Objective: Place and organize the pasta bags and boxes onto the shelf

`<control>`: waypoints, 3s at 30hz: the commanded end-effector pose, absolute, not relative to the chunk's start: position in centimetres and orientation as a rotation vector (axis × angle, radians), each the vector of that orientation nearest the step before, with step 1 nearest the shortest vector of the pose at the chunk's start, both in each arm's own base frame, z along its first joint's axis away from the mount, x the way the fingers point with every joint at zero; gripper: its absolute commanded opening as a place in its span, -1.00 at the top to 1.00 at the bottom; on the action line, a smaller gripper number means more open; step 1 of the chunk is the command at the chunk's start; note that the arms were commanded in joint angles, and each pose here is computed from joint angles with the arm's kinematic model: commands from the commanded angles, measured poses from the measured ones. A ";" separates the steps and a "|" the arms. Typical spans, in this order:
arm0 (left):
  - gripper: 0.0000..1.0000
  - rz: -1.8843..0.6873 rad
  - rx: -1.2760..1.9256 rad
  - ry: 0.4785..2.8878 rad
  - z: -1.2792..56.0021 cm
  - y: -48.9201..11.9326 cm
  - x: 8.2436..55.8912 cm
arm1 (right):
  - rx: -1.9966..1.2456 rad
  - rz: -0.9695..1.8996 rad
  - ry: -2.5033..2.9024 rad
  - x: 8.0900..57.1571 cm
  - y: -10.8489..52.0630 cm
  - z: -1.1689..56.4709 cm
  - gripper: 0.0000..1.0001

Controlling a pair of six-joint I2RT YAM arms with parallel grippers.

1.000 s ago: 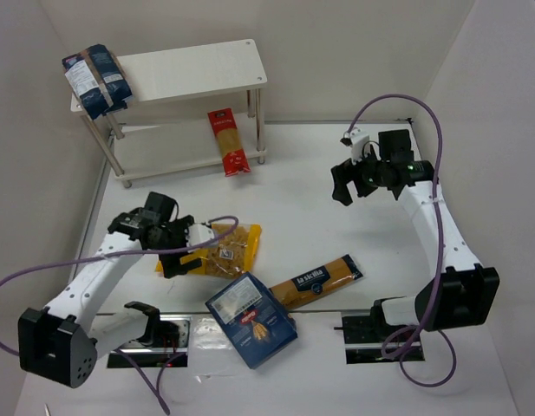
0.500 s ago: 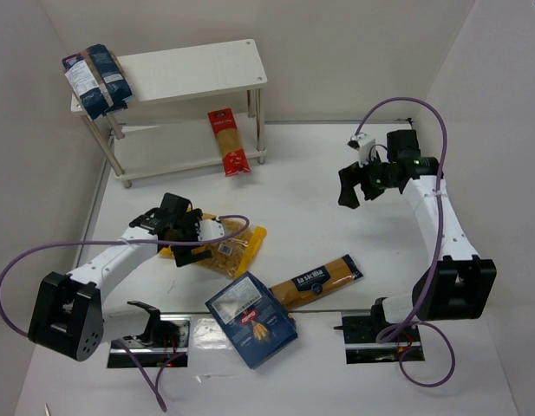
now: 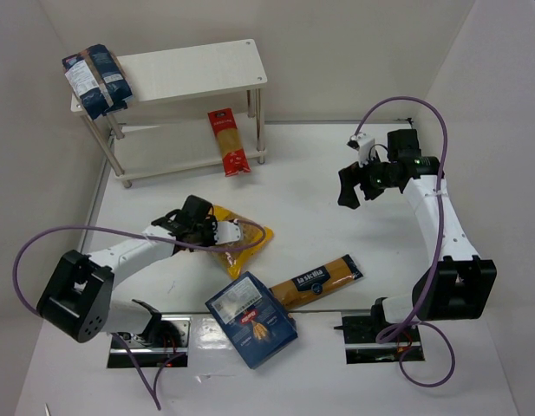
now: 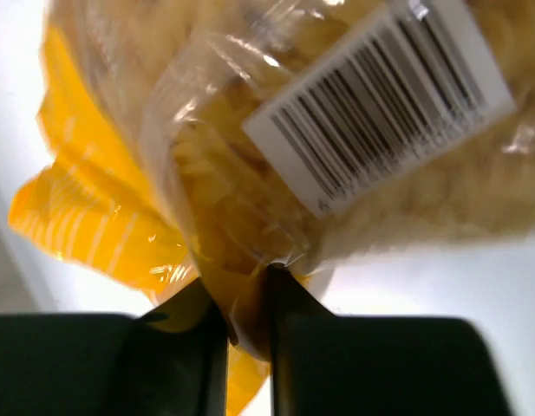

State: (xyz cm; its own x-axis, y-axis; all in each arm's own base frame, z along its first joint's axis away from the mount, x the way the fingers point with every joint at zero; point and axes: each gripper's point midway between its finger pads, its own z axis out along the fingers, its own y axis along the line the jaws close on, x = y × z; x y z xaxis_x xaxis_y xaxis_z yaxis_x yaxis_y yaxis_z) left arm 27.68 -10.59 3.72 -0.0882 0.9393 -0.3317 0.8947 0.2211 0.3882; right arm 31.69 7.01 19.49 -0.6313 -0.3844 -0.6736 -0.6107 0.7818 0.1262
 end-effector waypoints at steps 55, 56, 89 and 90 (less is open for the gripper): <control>1.00 -0.809 1.245 1.758 27.7 -27.8 30.7 | -0.937 1.465 1.980 28.4 16.9 23.3 -0.99; 1.00 -0.803 1.243 1.761 27.5 -27.7 30.8 | -0.924 1.485 1.966 28.5 17.0 23.7 -0.99; 1.00 -0.762 1.205 1.687 33.1 -27.9 31.8 | -0.895 1.742 2.038 30.3 21.3 19.8 -0.99; 1.00 -0.762 1.205 1.687 33.1 -27.9 31.8 | -0.897 1.748 2.035 30.2 21.5 20.0 -0.99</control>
State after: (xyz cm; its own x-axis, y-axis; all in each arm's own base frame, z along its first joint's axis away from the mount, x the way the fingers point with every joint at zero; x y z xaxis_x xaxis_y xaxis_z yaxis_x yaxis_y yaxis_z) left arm 31.94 -26.20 26.21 -0.2831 0.5132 -0.8102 0.9137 0.4012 -0.0652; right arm 29.78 20.80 18.66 -0.7796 -0.2577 -0.5708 -0.6069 0.0855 0.7902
